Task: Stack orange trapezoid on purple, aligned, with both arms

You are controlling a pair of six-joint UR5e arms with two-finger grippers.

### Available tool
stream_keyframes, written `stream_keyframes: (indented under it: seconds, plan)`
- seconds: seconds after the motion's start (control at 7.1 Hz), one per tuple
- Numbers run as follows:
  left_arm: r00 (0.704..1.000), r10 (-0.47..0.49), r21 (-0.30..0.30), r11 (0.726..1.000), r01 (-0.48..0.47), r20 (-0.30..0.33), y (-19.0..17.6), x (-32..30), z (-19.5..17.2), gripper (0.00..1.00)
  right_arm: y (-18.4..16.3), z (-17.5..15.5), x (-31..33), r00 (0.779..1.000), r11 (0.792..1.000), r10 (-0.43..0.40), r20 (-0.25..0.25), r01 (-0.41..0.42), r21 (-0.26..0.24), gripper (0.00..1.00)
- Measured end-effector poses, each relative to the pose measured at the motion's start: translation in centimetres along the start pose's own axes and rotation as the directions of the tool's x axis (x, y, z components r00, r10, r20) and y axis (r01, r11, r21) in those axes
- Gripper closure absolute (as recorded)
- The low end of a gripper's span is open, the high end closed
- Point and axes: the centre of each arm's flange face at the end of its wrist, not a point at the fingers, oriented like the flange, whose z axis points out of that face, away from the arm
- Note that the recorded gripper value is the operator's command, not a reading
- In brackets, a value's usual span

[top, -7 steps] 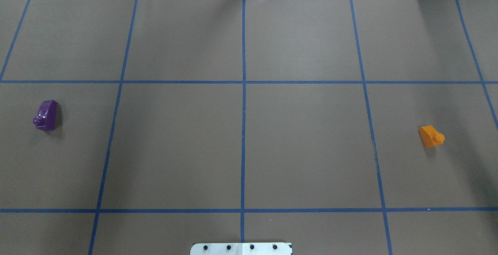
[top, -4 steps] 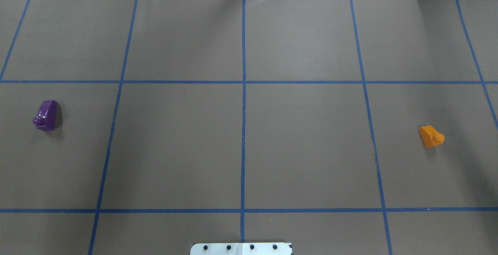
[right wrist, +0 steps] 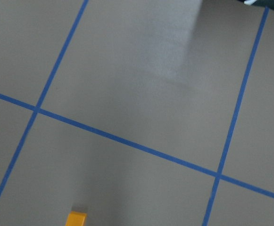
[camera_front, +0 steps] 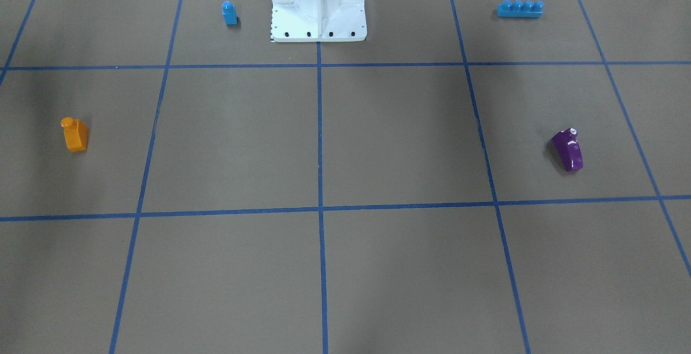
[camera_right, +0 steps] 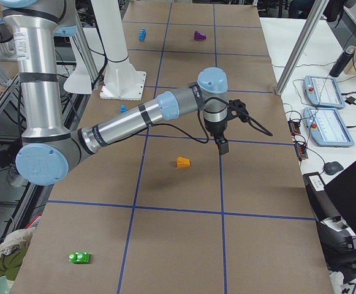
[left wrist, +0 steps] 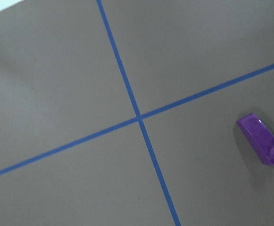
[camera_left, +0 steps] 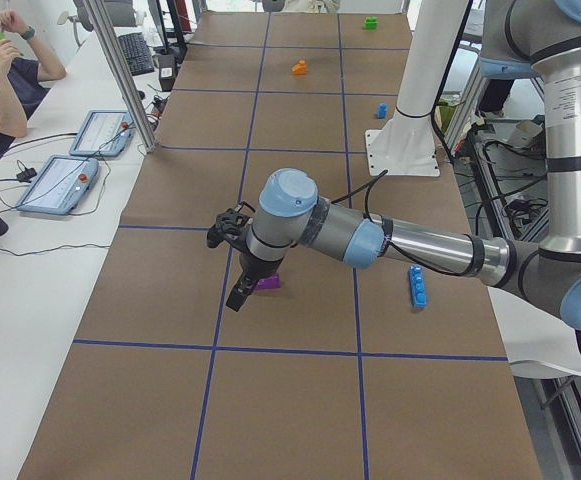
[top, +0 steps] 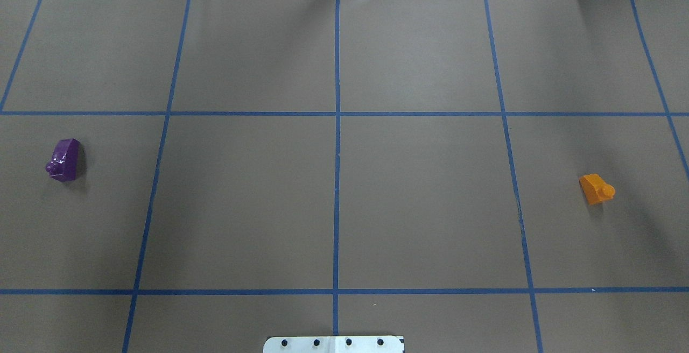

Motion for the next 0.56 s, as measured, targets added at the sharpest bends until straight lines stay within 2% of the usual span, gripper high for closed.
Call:
stream_keyframes:
  seconds: [0.28,0.56]
  plan:
    - [0.996,-0.088,0.026,0.996,0.089,-0.029,-3.1,1.5,2.3,0.0,-1.2,0.0,-0.2,1.0,0.999,0.016,0.01,-0.016,0.046,0.0]
    - [0.993,-0.087,0.022,0.996,0.089,-0.081,-3.9,4.5,6.1,0.0,-1.4,1.7,0.2,1.0,0.995,-0.02,0.024,0.018,0.096,0.0]
